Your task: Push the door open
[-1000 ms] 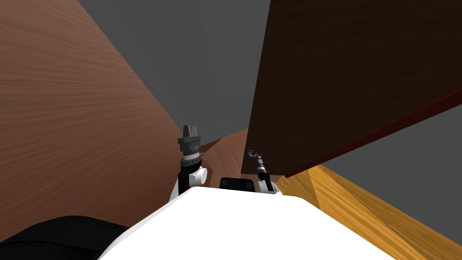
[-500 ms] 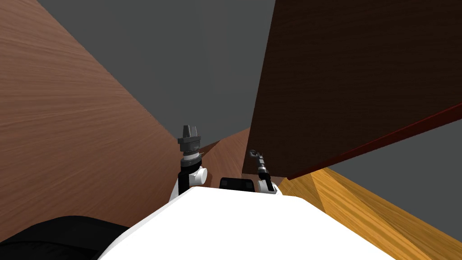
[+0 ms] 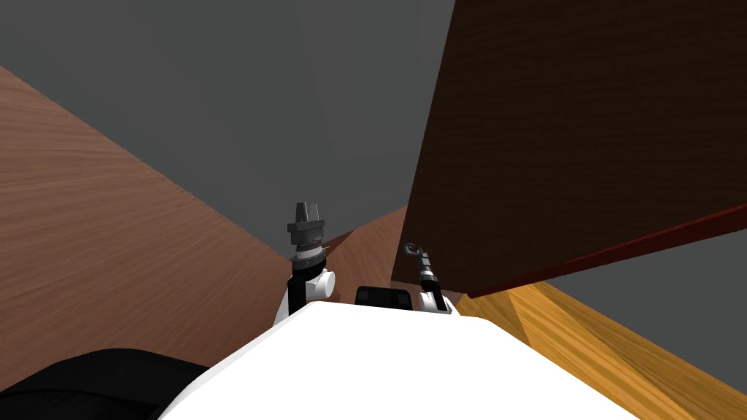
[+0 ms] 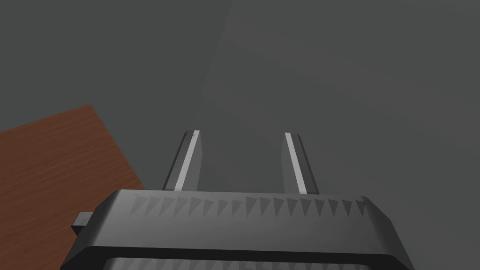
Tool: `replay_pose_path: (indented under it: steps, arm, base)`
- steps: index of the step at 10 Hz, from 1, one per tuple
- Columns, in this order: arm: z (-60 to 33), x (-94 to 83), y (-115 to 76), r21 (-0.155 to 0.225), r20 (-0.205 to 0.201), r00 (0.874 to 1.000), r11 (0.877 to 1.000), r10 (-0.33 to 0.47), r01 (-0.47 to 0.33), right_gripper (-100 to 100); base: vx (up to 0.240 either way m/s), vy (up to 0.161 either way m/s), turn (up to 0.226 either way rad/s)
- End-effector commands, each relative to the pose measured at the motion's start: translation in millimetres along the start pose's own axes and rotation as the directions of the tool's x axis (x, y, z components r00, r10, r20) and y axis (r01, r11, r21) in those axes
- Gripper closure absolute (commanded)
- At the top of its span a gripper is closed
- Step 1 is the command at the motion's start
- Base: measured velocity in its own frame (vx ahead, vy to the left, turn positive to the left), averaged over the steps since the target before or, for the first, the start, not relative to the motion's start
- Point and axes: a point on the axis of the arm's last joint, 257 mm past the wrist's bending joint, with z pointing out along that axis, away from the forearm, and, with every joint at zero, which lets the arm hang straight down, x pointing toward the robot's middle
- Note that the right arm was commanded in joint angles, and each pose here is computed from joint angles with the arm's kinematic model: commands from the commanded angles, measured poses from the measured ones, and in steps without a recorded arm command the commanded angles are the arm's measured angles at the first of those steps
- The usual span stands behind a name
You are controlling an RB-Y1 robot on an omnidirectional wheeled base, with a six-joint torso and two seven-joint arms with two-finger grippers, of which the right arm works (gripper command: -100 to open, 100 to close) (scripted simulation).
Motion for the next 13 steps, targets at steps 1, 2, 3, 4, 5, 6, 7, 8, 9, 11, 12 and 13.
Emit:
replay_pose_path:
  steps: [1,2,3,4,5,6,7,8,9,11,12,13]
  arm:
    - [4.3,-12.5,4.9,-0.014,0.026,1.0,1.0,-0.009,0.009,100]
    - [4.1,-11.4,4.9,-0.014,0.034,0.999,1.0,-0.003,0.004,100]
    - [3.6,-7.4,4.8,-0.013,0.046,0.999,1.0,0.011,-0.01,100]
    - [3.3,-3.7,4.7,-0.012,0.054,0.998,1.0,0.022,-0.021,100]
    - [2.8,2.3,4.6,-0.011,0.063,0.997,0.999,0.039,-0.038,100]
    - [2.5,6.8,4.5,-0.011,0.068,0.996,0.999,0.05,-0.05,100]
    - [2.5,-3.7,4.5,-0.011,0.073,0.997,0.999,0.037,-0.037,100]
    - [2.5,-26.6,4.7,-0.013,0.096,0.995,1.0,0.008,-0.007,100]
    - [2.5,-34.4,5.0,-0.013,0.105,0.994,1.0,0.0,0.002,100]
    - [2.2,-48.6,5.6,-0.013,0.126,0.992,1.0,-0.011,0.013,100]
    - [2.2,-48.6,5.6,-0.013,0.126,0.992,1.0,-0.011,0.013,100]
    - [1.7,-56.4,5.7,-0.013,0.145,0.989,1.0,-0.011,0.013,100]
  base:
    - [0.2,0.028,-0.114]
    - [0.205,0.049,-0.088]
    - [0.255,0.063,-0.147]
    - [0.188,0.077,-0.106]
    - [0.137,0.099,-0.125]
    - [0.131,0.122,-0.124]
    - [0.055,0.041,-0.057]
    - [0.125,-0.048,-0.038]
    - [0.203,-0.026,-0.042]
    - [0.223,0.044,-0.053]
    - [0.148,0.04,-0.023]
    - [0.148,0.062,-0.04]
